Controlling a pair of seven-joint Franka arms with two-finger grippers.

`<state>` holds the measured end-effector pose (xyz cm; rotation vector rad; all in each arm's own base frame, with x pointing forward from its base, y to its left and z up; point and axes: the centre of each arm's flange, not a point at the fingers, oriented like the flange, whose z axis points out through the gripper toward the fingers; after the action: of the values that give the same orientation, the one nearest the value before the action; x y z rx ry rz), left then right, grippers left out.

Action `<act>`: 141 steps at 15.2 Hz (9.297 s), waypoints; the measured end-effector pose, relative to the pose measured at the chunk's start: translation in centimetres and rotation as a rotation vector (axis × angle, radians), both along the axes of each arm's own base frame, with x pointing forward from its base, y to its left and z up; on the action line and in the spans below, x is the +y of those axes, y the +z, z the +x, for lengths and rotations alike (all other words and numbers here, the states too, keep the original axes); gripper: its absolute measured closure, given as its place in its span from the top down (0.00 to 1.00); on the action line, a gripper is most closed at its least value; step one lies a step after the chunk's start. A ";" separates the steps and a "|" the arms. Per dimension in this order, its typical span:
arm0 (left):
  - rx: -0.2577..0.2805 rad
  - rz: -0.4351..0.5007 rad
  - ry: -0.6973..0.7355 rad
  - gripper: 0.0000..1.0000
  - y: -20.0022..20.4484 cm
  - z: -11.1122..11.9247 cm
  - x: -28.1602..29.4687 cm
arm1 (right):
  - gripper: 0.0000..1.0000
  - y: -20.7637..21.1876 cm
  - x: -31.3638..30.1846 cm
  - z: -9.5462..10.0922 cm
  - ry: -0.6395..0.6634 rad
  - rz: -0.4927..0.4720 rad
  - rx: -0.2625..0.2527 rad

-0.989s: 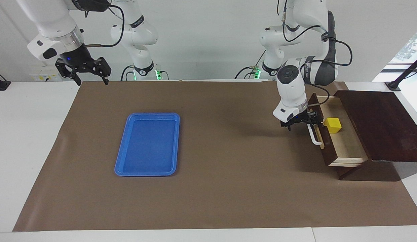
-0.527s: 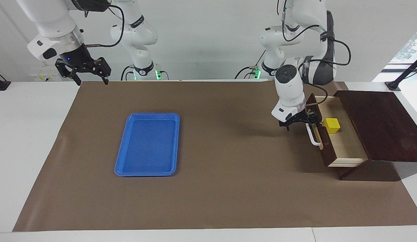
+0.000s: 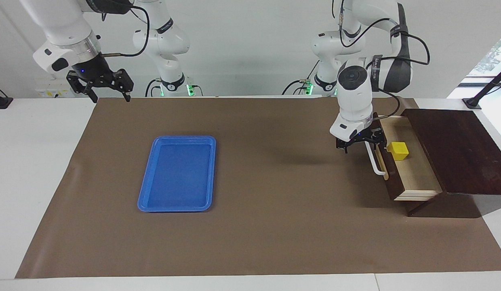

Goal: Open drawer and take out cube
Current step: 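Pull the drawer open toward the table center with the left gripper, then release the handle and raise the left gripper above the drawer, then lower the left gripper into the drawer and grasp the yellow cube, then lift the cube with the left gripper while the right gripper approaches, then close the right gripper on the yellow cube beside the left gripper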

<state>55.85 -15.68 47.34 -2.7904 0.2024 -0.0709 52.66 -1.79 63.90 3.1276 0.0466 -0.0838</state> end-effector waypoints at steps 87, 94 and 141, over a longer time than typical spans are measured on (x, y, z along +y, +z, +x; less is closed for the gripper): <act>-0.174 -0.254 1.646 0.55 9.0 4.5 -0.2 | 1.00 -11.1 22.4 1.4 -1.166 0.400 0.458; -0.191 -0.311 1.692 0.55 6.1 1.5 -12.7 | 1.00 -17.7 34.0 0.5 -1.408 0.518 0.562; -0.196 -0.319 1.759 0.55 4.1 0.9 -14.4 | 1.00 -20.5 42.3 6.9 -1.410 0.612 0.642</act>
<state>56.80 -30.07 51.44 -2.1663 -2.2876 0.0676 59.53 40.48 43.41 2.6309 -2.3619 -1.1784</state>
